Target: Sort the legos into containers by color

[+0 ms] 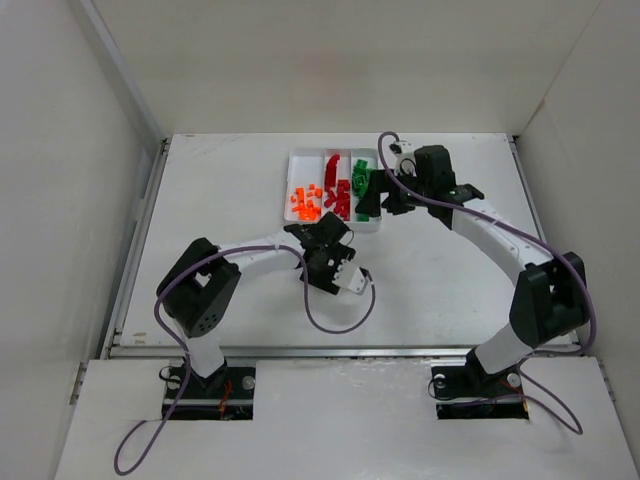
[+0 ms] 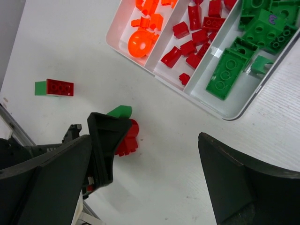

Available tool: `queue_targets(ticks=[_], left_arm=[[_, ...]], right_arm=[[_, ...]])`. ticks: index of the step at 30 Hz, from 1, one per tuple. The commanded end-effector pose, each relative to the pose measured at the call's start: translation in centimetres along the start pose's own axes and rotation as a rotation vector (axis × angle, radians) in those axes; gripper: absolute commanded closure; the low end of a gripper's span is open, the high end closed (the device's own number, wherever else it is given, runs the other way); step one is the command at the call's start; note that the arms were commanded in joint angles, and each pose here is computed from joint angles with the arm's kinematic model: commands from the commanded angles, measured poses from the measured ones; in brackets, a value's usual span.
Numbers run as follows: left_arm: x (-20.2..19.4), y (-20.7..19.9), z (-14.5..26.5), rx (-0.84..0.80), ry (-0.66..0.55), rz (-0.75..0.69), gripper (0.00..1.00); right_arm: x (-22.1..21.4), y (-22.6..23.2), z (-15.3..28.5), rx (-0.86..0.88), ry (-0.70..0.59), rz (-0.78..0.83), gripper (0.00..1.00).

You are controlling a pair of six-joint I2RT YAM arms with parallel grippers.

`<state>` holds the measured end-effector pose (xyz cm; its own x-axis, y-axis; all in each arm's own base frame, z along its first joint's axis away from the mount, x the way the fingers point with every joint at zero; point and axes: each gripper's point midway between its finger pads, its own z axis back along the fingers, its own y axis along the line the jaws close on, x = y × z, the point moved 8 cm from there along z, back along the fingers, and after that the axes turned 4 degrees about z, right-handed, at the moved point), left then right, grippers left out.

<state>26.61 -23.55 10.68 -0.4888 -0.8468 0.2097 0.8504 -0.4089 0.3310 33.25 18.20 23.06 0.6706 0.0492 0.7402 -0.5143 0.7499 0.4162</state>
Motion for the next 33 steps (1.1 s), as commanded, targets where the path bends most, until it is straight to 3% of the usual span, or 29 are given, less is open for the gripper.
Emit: queue_targets(ticks=[1,6,9,14,23,32,33], left_arm=[[0.8,2.1,3.8,0.017,-0.17,0.313,1.0],[0.9,6.1,10.9,0.179,-0.418,0.595,1.0],[1.9,6.9,14.5,0.216,-0.495,0.71,1.0],[2.3,6.1,15.5,0.183,-0.504,0.78,1.0],[3.0,6.5,16.8,0.188,-0.549,0.819,1.0],[3.0,7.1,17.2,0.223,-0.552,0.824,1.0],[2.9,7.1,17.2,0.231,-0.544,0.827,1.0]], right_arm=[[1.5,-0.2,2.6,-0.055,-0.079,0.032,0.0],[3.3,0.8,5.1,-0.118,-0.156,0.005,0.0],[4.5,2.6,5.8,-0.085,-0.188,0.012,0.0],[5.3,7.2,5.3,0.106,-0.194,0.05,0.0],[4.7,7.6,2.5,0.224,-0.122,-0.013,0.09],[3.0,8.3,0.9,0.318,-0.031,-0.056,0.1],[2.7,8.2,0.5,0.328,-0.013,-0.062,0.15]])
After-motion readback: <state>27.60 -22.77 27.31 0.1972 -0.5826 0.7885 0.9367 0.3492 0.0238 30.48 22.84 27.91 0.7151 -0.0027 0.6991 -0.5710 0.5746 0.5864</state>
